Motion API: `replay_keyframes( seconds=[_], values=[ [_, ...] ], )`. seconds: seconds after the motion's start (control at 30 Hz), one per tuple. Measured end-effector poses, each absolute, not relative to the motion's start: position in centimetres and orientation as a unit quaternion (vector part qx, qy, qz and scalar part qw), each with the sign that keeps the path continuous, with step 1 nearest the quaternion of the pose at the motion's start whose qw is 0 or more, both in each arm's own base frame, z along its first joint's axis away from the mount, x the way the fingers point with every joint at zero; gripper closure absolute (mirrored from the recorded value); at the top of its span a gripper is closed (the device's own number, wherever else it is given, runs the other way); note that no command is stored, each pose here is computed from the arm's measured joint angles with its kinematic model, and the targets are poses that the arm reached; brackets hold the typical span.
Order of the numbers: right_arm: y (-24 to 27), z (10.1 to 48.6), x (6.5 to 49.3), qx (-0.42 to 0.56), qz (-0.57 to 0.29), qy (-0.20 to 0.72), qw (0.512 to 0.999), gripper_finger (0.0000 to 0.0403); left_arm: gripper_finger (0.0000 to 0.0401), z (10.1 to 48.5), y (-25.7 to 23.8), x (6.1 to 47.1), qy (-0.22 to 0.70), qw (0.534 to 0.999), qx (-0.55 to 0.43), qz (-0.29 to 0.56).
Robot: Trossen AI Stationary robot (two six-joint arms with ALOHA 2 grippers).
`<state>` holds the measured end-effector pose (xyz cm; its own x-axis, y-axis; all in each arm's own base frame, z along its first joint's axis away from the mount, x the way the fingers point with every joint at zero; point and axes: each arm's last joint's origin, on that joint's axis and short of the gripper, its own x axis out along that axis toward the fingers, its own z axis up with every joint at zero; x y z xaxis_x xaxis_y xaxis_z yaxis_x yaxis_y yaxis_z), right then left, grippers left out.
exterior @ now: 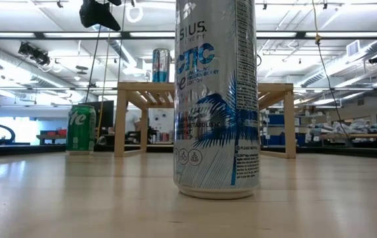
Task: Place canned beverage on shelf
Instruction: Put the blue soda can aligned with the other blue soda can on the shelf
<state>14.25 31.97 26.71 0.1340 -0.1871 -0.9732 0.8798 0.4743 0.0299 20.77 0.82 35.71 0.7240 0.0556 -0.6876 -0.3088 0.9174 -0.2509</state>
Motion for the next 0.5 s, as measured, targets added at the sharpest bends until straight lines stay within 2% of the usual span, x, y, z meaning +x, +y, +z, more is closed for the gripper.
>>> replay_keyframes(
  seconds=[0.5],
  values=[
    [30.9, 24.8, 16.1, 0.303, -0.441, 0.507, 0.676, 0.0007, 0.0102, 35.7, 0.8, 20.8, 0.358, 0.912, -0.172, 0.100]
  ],
)
